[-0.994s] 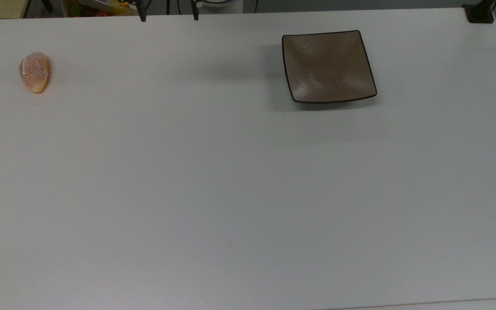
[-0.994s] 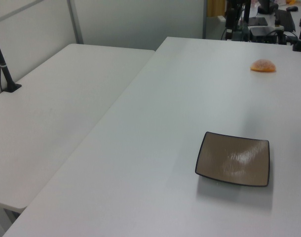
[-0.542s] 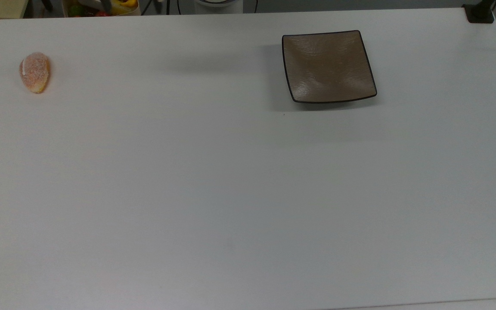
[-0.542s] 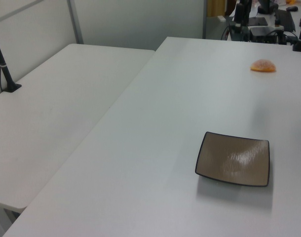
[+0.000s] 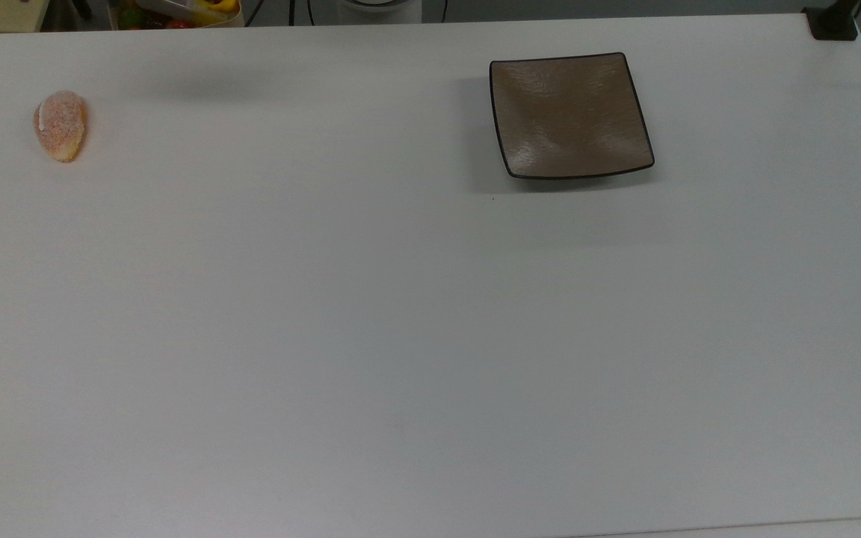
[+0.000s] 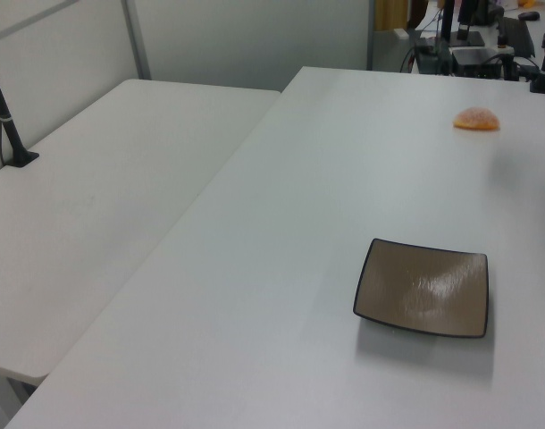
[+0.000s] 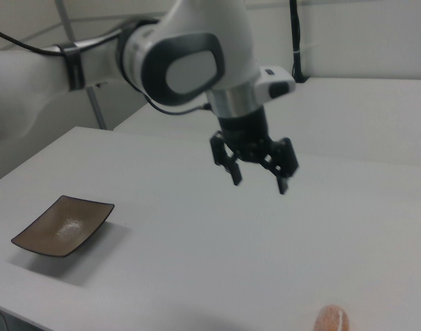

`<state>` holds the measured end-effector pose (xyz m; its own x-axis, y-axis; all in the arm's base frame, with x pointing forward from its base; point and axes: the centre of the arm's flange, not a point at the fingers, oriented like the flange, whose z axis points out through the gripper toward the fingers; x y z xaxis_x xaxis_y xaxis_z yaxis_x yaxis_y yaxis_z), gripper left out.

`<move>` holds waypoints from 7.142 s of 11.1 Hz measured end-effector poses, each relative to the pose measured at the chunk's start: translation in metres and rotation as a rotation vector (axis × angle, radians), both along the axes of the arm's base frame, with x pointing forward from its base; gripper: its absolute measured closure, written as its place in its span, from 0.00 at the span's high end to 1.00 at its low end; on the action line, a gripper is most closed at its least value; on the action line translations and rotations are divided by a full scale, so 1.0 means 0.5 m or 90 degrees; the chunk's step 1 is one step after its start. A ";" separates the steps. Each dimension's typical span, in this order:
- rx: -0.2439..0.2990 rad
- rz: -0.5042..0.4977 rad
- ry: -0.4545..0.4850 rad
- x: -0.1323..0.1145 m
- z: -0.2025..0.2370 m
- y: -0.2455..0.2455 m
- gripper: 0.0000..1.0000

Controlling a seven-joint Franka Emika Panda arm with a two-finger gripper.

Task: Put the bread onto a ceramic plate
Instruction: 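Lower the open gripper over the orange bread roll, then close the gripper on the bread roll, then lift the bread roll and carry it over the brown square plate, then lower the bread roll onto the plate and open the gripper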

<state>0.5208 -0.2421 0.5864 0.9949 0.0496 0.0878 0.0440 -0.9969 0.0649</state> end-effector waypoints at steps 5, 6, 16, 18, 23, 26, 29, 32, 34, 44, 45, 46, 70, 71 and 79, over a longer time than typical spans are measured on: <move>-0.029 -0.019 0.019 0.022 -0.197 -0.158 1.00; -0.031 -0.015 0.026 0.021 -0.245 -0.180 1.00; -0.066 0.111 0.100 -0.010 -0.494 -0.255 1.00; -0.079 0.144 0.092 -0.031 -0.520 -0.270 1.00; -0.079 0.154 0.092 -0.041 -0.549 -0.263 1.00; -0.079 0.155 0.093 -0.041 -0.550 -0.263 0.64; -0.079 0.155 0.093 -0.041 -0.549 -0.263 0.32; -0.080 0.155 0.092 -0.040 -0.547 -0.263 0.22; -0.071 0.158 0.099 -0.036 -0.526 -0.254 0.22; -0.002 0.217 0.116 0.041 -0.090 0.235 0.19; -0.002 0.229 0.124 0.042 -0.070 0.309 0.19; -0.004 0.238 0.132 0.043 -0.057 0.386 0.19; -0.087 0.170 0.162 -0.094 -0.510 1.250 0.34; -0.087 0.170 0.162 -0.094 -0.510 1.250 0.48; -0.080 0.162 0.145 -0.090 -0.475 1.247 1.00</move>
<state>0.4757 0.3814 0.3492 0.9427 0.2944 -0.1568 0.3170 -0.9370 0.1468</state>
